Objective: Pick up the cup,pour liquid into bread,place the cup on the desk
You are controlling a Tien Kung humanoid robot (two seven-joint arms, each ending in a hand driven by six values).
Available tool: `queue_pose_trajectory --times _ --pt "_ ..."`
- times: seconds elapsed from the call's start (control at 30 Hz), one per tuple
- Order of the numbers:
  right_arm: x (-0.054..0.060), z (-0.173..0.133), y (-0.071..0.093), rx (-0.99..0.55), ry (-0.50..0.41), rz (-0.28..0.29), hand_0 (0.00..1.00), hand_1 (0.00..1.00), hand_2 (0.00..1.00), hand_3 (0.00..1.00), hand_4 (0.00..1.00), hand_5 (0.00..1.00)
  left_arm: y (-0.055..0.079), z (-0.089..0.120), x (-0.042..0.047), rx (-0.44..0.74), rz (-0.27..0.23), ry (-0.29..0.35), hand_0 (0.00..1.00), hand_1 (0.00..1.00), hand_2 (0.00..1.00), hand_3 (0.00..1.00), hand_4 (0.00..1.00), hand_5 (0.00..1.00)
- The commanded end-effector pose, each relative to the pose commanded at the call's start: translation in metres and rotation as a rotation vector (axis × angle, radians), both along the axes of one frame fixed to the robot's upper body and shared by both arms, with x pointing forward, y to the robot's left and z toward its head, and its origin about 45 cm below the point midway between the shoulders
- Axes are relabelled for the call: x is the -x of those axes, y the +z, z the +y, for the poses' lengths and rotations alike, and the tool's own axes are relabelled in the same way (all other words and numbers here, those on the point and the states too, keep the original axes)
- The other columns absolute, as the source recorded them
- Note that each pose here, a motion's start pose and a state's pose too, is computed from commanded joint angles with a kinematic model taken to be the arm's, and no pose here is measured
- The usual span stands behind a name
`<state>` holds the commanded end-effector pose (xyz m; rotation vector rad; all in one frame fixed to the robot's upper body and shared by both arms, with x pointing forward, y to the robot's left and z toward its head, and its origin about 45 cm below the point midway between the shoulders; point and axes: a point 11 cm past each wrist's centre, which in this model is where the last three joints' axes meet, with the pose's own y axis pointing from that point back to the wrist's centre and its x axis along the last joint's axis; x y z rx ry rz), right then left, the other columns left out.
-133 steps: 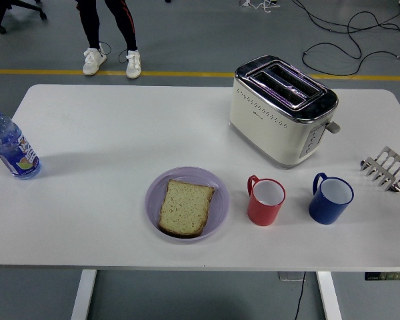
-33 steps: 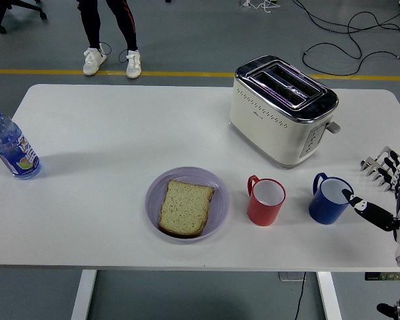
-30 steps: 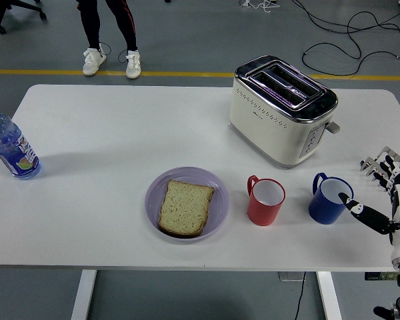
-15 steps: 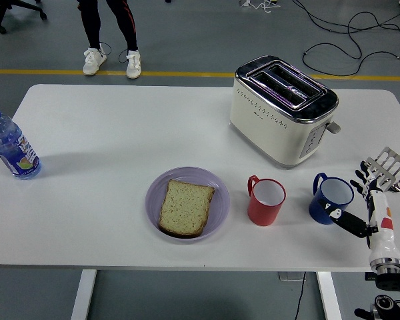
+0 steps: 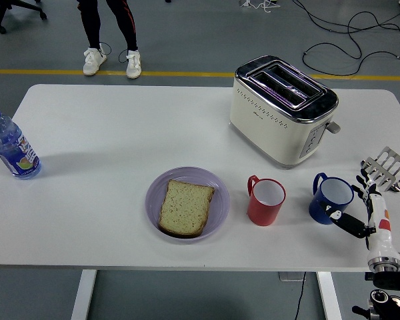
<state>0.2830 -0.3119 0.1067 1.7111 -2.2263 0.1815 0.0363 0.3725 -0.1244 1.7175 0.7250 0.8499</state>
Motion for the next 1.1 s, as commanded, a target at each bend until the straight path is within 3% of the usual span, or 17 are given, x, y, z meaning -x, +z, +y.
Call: queue_pose_trajectory --times 0.5,1.1 --pt "-0.013 0.005 -0.010 -0.056 -0.022 0.009 0.932 0.849 0.931 0.995 0.998 0.141 0.000 -0.001 -0.0038 0.005 -0.007 0.000 0.657 0.690 0.707 0.593 0.320 0.881" --pt "-0.019 0.006 -0.023 -0.099 -0.052 0.036 0.916 0.827 0.920 0.970 0.998 0.149 0.000 -0.002 -0.0082 0.006 -0.015 -0.001 0.657 0.690 0.707 0.593 0.318 0.881"
